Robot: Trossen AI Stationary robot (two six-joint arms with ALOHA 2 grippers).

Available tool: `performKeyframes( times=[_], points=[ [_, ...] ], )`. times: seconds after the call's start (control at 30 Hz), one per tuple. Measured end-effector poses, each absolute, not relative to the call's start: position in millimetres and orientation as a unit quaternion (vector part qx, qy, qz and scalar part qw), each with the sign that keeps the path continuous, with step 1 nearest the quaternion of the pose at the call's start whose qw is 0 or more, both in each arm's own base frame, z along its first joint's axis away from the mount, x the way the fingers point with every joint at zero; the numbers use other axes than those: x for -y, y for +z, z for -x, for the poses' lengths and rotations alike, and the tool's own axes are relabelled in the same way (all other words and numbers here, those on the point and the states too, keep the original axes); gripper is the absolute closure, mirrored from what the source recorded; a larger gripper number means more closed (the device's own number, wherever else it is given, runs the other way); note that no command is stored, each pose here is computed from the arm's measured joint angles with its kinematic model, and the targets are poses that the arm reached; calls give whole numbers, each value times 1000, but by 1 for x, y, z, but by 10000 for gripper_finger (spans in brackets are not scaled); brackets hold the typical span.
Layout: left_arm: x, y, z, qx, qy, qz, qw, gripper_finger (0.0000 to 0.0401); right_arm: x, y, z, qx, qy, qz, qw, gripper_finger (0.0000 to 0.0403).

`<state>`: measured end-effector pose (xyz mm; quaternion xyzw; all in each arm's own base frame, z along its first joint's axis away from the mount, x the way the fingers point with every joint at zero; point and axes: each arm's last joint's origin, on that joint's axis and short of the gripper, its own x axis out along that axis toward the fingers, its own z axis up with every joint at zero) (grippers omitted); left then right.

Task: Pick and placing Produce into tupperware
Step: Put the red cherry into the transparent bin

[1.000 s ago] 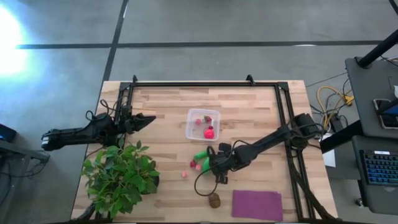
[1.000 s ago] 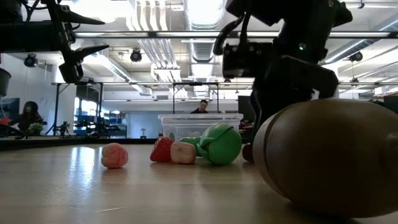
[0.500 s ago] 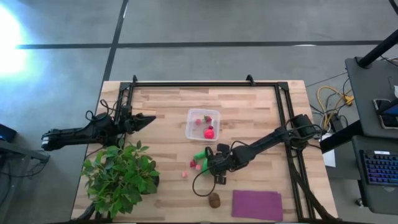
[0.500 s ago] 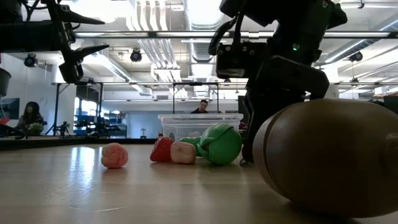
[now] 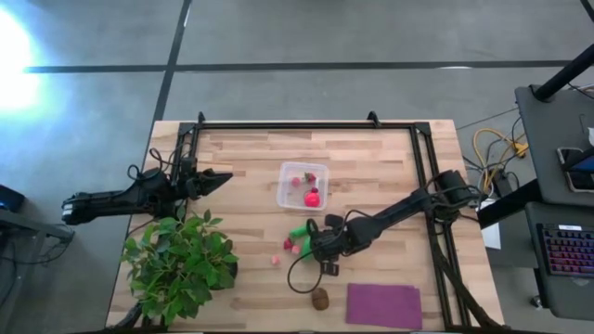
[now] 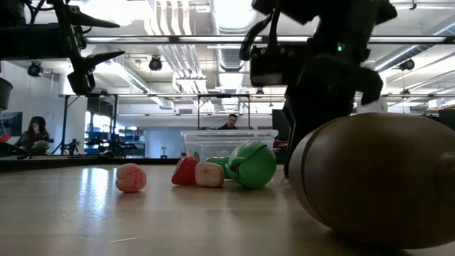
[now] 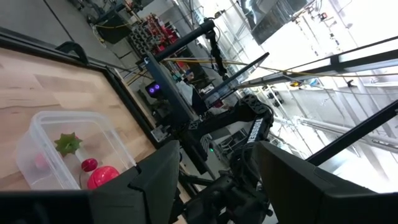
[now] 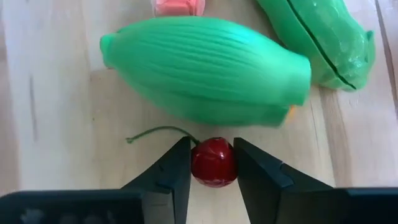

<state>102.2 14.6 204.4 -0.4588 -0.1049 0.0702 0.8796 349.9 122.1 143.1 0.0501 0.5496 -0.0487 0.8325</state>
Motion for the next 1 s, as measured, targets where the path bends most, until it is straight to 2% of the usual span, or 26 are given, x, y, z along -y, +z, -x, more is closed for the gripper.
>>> performKeyframes(
  times=[0.23, 0.4, 0.5, 0.73, 0.87, 1.0],
  points=[
    [-15, 204, -102, 105, 70, 459, 880, 200, -122, 198, -342, -523, -53, -70, 848, 298],
    [-15, 204, -102, 105, 70, 459, 880, 200, -100, 249, -345, -444, -115, -87, 885, 297],
    [-15, 204, -102, 105, 70, 459, 880, 200, -75, 264, -355, -418, -146, -101, 891, 292],
    [-15, 204, -102, 105, 70, 459, 880, 200, 1, 248, -383, -430, -217, -112, 869, 288],
    [-15, 205, -102, 106, 70, 459, 879, 200, 26, 234, -398, -453, -181, -117, 865, 291],
    [-15, 204, -102, 105, 70, 459, 880, 200, 28, 232, -407, -457, -165, -126, 865, 279]
  ],
)
